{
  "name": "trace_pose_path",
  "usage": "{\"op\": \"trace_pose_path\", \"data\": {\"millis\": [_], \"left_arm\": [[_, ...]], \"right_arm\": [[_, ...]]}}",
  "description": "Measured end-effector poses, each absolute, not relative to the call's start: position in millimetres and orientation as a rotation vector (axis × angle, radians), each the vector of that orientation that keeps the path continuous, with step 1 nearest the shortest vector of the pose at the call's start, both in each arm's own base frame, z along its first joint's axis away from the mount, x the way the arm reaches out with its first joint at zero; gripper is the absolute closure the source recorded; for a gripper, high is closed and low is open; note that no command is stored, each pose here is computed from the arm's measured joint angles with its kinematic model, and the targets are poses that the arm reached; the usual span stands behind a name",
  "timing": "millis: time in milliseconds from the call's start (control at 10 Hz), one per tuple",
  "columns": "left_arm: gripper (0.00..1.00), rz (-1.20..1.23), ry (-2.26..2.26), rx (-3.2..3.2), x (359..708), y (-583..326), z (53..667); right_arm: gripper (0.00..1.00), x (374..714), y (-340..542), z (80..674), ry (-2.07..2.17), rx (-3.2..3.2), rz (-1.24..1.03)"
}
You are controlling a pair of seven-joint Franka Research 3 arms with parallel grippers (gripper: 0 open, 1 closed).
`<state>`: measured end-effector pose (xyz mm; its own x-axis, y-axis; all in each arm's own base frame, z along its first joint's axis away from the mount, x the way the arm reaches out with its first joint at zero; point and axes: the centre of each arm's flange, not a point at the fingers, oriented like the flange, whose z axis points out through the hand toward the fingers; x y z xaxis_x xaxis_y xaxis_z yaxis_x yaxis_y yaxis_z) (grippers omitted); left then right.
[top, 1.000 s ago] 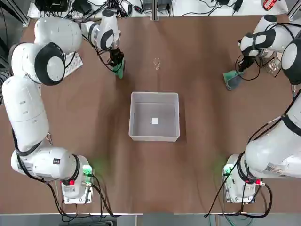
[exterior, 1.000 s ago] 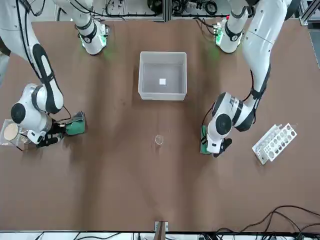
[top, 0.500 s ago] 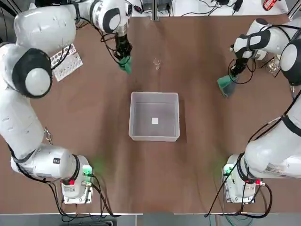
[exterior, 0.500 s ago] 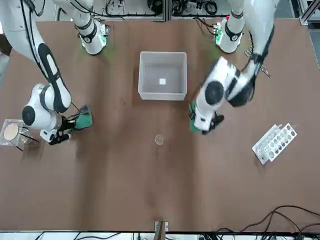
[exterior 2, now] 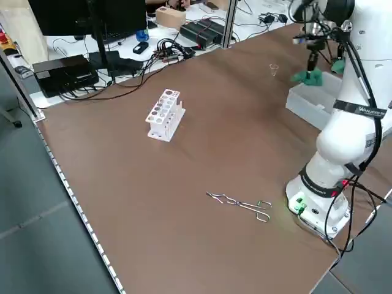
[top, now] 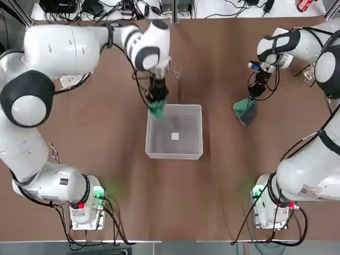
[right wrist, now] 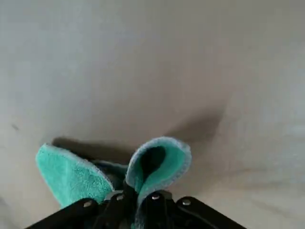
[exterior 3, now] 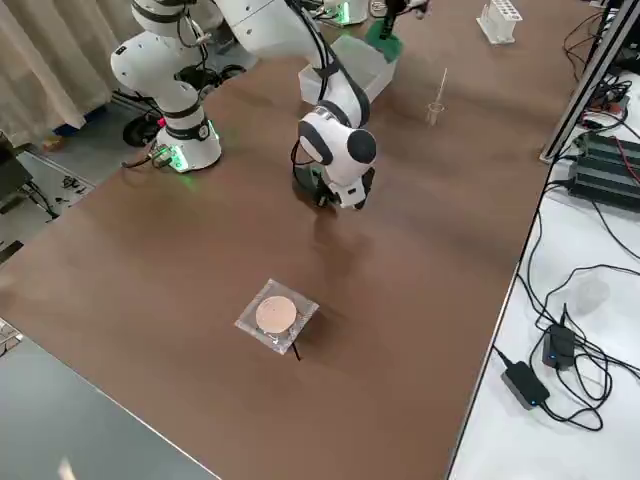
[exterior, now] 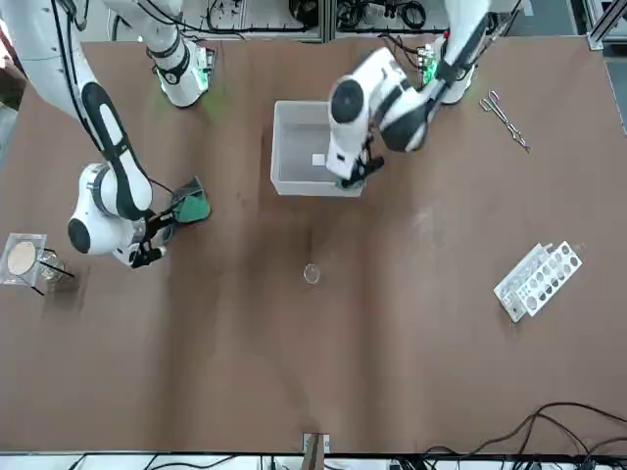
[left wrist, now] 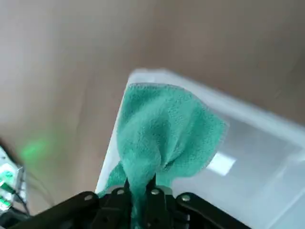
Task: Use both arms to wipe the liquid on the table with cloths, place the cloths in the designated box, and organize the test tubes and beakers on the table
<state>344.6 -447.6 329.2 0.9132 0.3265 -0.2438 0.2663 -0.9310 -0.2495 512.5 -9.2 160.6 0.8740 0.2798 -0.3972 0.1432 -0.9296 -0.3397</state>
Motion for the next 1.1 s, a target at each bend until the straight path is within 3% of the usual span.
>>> {"op": "trace_pose_path", "data": {"millis": [100, 300, 500, 800, 900, 1100], "left_arm": [[0.91, 0.435, -0.395, -2.832, 316, -448, 318], [0.88, 0.46, -0.376, -2.796, 299, -438, 300], [0.69, 0.469, -0.392, -2.819, 309, -436, 300], [0.59, 0.489, -0.441, -2.906, 340, -454, 324], [0.51, 0.491, -0.455, -2.926, 349, -458, 330], [0.47, 0.462, -0.528, -2.965, 380, -454, 347]], "right_arm": [[0.89, 512, -7, 161, -0.318, -2.742, 0.647], [0.89, 518, -23, 165, -0.279, -2.757, 0.615], [0.89, 527, -71, 175, -0.215, -2.779, 0.556], [0.89, 543, -157, 201, -0.287, -2.874, 0.459], [0.89, 552, -165, 212, -0.318, -2.887, 0.423], [0.88, 550, -151, 210, -0.353, -2.839, 0.503]]}}
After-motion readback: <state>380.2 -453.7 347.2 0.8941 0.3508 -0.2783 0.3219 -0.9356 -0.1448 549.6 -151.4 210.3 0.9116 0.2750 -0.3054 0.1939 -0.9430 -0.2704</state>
